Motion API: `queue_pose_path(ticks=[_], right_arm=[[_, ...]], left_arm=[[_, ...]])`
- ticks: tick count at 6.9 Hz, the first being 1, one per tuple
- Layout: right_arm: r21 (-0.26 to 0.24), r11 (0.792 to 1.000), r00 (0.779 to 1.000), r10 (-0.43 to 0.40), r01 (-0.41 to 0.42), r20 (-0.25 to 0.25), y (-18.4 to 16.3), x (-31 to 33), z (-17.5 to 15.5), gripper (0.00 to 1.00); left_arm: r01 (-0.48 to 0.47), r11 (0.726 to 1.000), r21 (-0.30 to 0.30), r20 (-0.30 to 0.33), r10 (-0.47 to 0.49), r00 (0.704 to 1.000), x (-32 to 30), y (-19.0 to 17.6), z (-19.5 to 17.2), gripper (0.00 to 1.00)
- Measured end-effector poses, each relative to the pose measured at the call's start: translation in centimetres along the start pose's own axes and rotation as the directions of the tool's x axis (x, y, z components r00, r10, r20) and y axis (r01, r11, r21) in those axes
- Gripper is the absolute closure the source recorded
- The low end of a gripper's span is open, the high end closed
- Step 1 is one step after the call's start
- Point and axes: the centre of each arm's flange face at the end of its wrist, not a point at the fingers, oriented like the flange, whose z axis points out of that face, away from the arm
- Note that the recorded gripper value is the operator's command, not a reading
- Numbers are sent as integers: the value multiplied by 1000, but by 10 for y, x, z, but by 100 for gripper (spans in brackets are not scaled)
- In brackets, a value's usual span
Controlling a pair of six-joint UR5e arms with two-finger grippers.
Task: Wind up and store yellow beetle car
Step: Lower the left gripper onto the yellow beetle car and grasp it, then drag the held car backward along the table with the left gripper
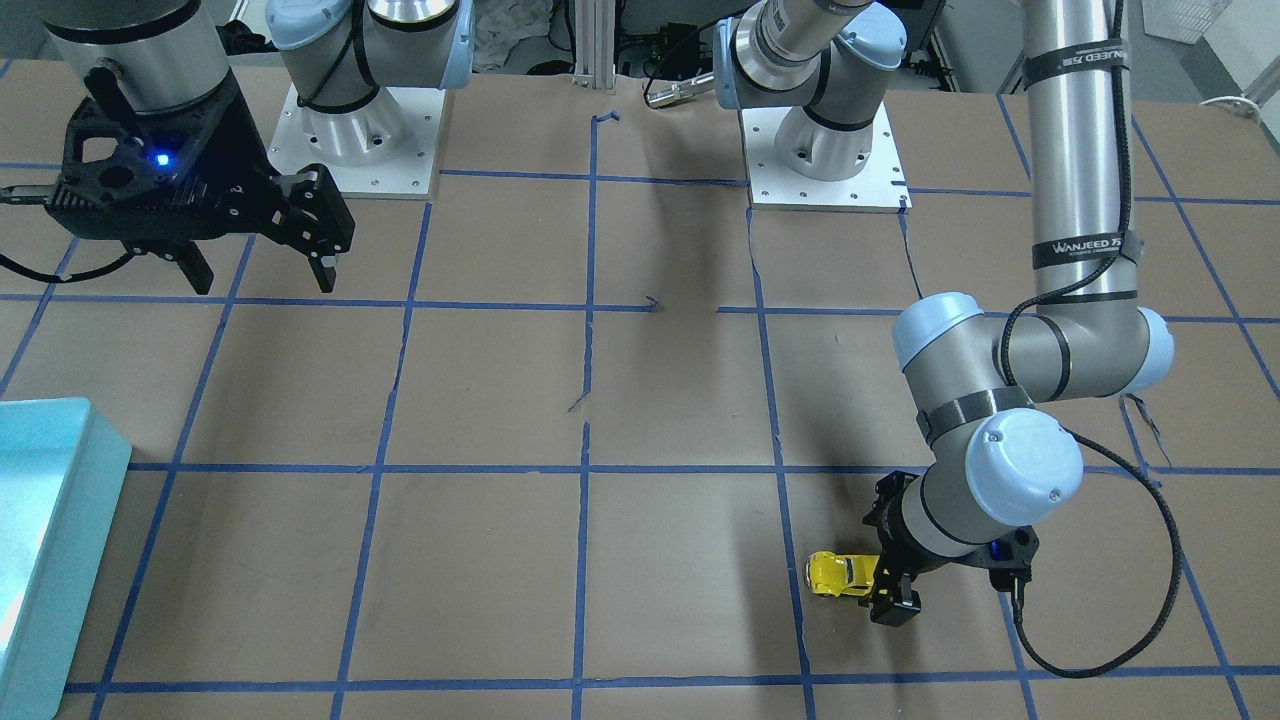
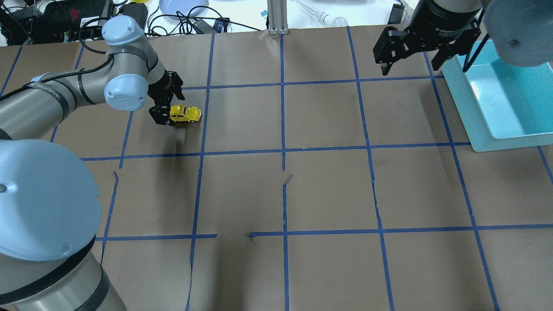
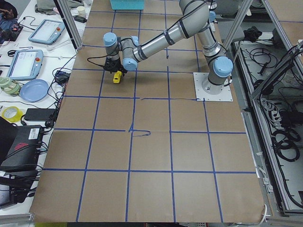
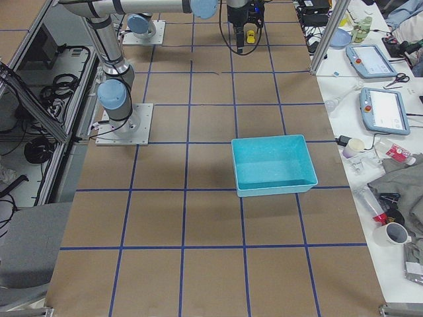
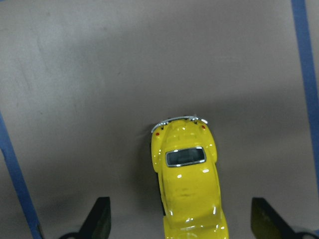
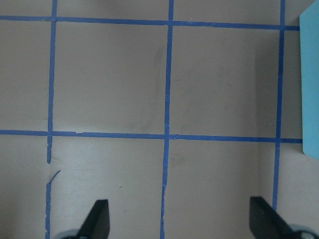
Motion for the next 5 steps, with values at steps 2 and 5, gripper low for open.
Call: queue_pose_path(ticks=[2, 5], right_arm=[[0, 1000, 1000, -1, 1, 2, 0, 0, 0, 0], [0, 1000, 1000, -3, 3, 3, 0, 0, 0, 0]], left_arm=[[45, 999, -1, 5, -45, 999, 2, -1, 5, 100], [79, 997, -3, -24, -79, 997, 11, -2, -8, 100]])
